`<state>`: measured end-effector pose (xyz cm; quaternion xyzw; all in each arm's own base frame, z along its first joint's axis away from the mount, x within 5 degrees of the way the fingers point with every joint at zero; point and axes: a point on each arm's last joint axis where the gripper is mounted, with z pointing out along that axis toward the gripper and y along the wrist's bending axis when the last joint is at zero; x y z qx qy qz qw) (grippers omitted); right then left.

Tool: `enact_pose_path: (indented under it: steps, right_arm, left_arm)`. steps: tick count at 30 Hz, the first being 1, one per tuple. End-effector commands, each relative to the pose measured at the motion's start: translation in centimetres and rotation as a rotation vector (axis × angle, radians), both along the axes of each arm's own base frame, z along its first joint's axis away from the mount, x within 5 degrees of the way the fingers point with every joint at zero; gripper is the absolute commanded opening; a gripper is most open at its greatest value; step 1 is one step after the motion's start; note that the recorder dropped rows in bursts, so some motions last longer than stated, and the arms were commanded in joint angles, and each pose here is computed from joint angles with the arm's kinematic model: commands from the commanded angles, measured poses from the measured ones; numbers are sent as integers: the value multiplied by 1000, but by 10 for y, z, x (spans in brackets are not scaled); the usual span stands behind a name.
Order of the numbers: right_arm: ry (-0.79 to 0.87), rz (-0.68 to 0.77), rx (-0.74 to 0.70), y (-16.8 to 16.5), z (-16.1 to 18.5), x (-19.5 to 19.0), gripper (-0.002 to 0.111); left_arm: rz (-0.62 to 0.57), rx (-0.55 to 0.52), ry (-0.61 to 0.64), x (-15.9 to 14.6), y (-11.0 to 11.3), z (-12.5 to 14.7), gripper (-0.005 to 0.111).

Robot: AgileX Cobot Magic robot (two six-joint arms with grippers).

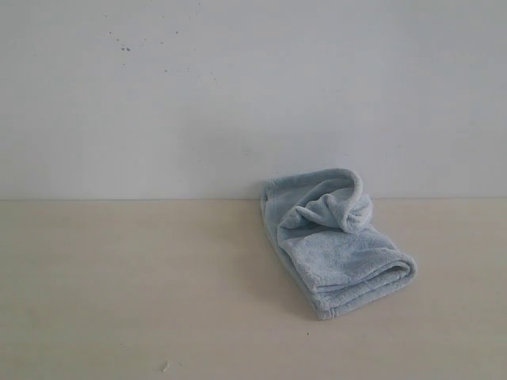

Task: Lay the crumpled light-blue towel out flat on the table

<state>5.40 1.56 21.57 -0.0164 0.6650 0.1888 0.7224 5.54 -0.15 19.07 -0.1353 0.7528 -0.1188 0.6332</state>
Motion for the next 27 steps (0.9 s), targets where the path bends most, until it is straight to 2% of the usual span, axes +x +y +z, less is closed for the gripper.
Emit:
enact_pose_path:
  steps: [1, 4, 8, 10, 12, 13, 15, 16, 17, 19, 20, 22, 24, 25, 26, 27]
  right_arm:
    - [-106, 31, 153, 0, 13, -3, 0]
    - [-371, 87, 288, -2, 38, -14, 0]
    - [-667, 117, 373, -8, 75, -34, 0]
    - [-732, 107, 361, -11, 98, -43, 0]
    - [-740, 64, 290, -11, 128, -43, 0]
    - [-730, 26, 217, -9, 145, -38, 0]
    - [-657, -14, 116, -1, 172, -11, 0]
    - [-583, -12, 92, 6, 179, 16, 0]
    - [-538, -10, 79, 11, 182, 32, 0]
    - [-335, 1, 34, 28, 165, 92, 0]
    - [-212, 10, 9, 36, 150, 119, 0]
    - [125, 42, -122, 52, 105, 166, 0]
    - [441, 60, -332, 63, 66, 192, 0]
    - [522, 70, -402, 68, 56, 197, 0]
    - [569, 88, -460, 74, 50, 203, 0]
    - [581, 101, -482, 80, 50, 208, 0]
  left_arm:
    - [18, -30, -94, 1, 1, 8, 4]
    - [41, -127, -269, 1, 3, 23, 4]
    - [55, -302, -636, -9, 9, 55, 4]
    - [43, -358, -808, -17, 11, 68, 4]
    - [27, -334, -904, -23, 10, 80, 4]
    - [16, -301, -891, -21, 8, 89, 4]
    - [-21, -172, -809, -6, 2, 106, 4]
    - [-47, -90, -724, 14, -2, 115, 4]
    - [-64, -45, -674, 26, -4, 118, 4]
    - [-135, 59, -495, 77, -11, 124, 4]
    - [-174, 52, -384, 102, -13, 119, 4]
    - [-274, 29, -65, 150, -20, 95, 4]
    - [-473, -23, 233, 181, -35, 70, 4]
    - [-536, -69, 351, 193, -40, 65, 4]
    - [-606, -124, 411, 206, -46, 67, 4]
    - [-668, -146, 420, 214, -51, 67, 4]
